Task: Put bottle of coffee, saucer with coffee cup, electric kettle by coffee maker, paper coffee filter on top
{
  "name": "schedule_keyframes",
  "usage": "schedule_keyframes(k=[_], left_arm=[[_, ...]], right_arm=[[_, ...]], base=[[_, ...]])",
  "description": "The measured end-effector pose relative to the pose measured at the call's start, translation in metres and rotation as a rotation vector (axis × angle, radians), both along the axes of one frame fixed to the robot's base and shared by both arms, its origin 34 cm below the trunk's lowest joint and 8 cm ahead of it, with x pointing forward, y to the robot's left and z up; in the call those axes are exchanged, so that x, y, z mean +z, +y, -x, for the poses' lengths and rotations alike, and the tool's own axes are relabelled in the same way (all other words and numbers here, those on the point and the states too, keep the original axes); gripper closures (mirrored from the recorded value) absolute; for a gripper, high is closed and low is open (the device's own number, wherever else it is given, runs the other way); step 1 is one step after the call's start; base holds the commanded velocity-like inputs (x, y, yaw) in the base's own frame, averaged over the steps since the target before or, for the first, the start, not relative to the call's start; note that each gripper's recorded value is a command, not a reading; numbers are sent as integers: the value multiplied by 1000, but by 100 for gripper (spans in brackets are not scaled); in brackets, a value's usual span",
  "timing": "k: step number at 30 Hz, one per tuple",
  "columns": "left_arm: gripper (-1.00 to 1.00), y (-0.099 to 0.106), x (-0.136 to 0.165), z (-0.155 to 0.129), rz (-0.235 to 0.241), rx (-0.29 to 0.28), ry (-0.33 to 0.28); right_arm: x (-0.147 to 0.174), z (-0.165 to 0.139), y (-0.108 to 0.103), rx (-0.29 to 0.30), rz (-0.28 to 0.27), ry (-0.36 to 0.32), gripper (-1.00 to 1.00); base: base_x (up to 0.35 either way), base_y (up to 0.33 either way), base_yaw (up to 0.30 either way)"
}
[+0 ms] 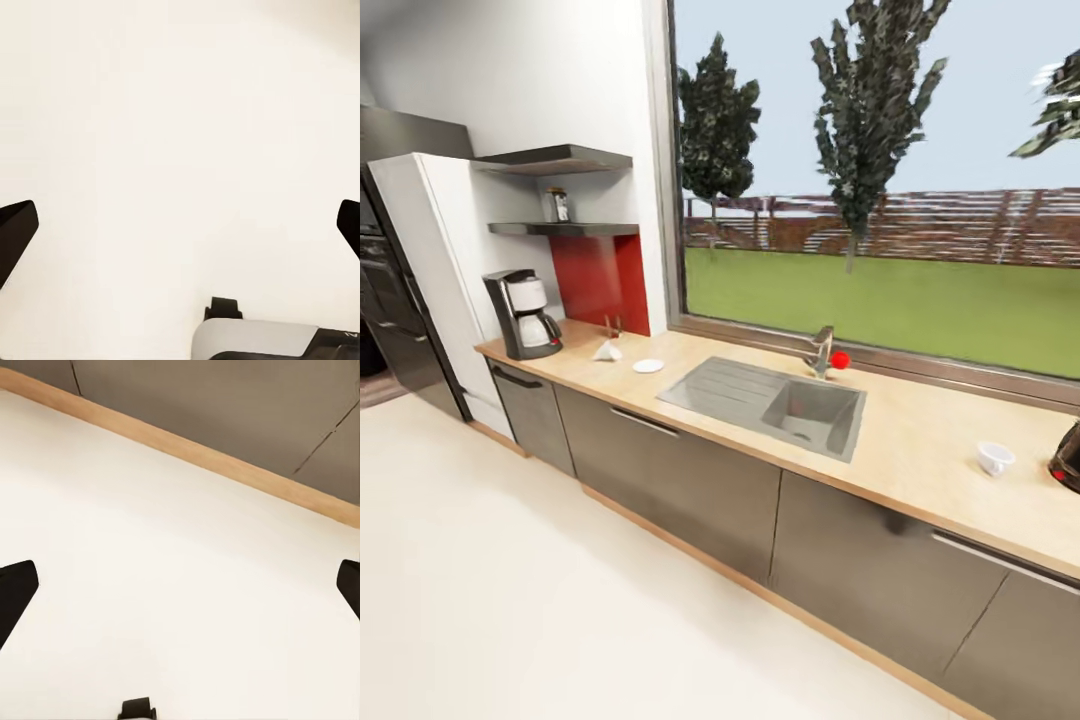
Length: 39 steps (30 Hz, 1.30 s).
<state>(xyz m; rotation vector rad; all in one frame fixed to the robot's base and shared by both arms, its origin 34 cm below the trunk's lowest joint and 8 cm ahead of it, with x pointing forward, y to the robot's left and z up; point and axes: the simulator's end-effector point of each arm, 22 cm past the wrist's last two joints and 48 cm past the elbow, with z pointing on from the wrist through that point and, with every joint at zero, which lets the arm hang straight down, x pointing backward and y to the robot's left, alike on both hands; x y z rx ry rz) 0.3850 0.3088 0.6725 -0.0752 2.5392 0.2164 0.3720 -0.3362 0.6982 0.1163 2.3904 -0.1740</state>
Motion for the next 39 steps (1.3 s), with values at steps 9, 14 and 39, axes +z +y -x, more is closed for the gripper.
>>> schedule_keyframes(k=[9, 14, 39], left_arm=[[-100, 0, 0, 0, 0, 0, 0], [-100, 0, 0, 0, 0, 0, -1], [-100, 1, 3, -3, -1, 0, -10]], right_arm=[[0, 0, 0, 0, 0, 0, -100], [0, 0, 1, 0, -1, -1, -100], [3, -3, -2, 3, 4, -8, -100]], base=[[292, 215, 248], [285, 230, 271], [253, 247, 163]])
